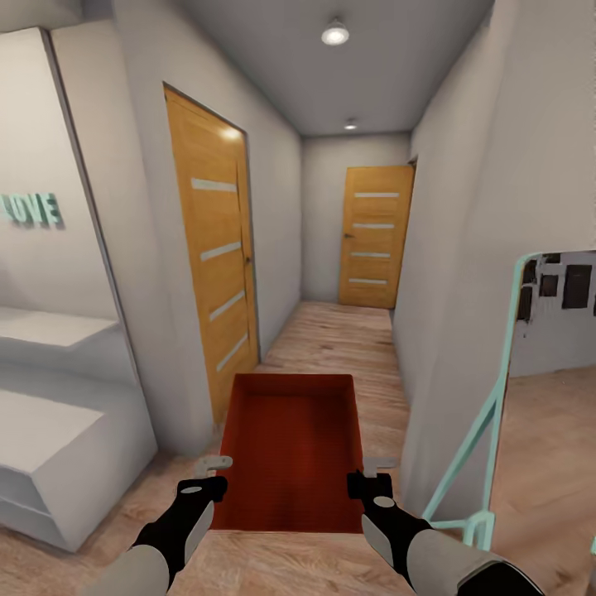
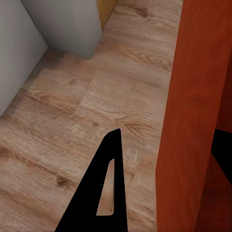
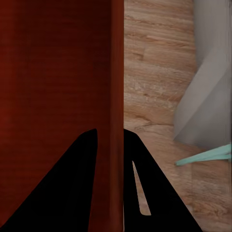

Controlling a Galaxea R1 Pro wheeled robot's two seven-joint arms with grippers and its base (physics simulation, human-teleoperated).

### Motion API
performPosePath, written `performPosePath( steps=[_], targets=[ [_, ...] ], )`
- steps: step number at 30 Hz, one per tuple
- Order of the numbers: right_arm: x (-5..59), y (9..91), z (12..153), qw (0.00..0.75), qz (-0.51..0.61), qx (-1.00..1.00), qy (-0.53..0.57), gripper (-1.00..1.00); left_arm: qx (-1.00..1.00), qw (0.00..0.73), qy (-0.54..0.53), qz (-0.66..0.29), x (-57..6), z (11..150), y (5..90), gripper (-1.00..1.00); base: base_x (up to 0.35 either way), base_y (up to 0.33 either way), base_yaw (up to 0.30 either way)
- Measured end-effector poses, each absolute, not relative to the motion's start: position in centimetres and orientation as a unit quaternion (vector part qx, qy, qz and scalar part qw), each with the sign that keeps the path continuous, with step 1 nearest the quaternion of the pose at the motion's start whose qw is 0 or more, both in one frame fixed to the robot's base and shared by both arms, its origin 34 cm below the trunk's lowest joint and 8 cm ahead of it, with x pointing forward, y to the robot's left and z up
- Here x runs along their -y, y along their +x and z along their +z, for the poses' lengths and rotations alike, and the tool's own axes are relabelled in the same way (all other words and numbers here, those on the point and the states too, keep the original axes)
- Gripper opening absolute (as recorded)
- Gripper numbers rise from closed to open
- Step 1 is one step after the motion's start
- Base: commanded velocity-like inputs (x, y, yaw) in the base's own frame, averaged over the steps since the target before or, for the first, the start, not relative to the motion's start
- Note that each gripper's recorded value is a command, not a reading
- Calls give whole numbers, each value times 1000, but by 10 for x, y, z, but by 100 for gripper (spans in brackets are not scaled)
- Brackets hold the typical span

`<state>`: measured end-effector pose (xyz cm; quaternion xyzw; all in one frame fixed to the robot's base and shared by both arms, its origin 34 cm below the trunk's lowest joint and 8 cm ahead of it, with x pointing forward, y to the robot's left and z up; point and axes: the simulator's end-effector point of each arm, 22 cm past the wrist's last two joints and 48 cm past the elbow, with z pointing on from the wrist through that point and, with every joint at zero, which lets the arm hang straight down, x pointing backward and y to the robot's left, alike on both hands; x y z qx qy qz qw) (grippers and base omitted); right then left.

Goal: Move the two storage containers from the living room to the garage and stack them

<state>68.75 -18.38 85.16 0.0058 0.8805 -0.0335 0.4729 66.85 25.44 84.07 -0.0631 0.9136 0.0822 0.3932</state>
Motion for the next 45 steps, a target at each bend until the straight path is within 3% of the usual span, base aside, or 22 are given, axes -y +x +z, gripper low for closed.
performPosePath(
  steps=[9, 31, 45],
  targets=[
    [184, 687, 851, 472, -33, -881, 6, -100, -914, 393, -63, 82, -254, 841, 668, -100, 314, 188, -255],
    [183, 688, 852, 472, -33, -881, 6, -100, -914, 393, -63, 82, -254, 841, 668, -100, 316, 140, -16],
    [183, 688, 855, 475, -33, -879, 6, -100, -912, 396, -64, 82, -255, 844, 669, -100, 319, 104, -261]
  ],
)
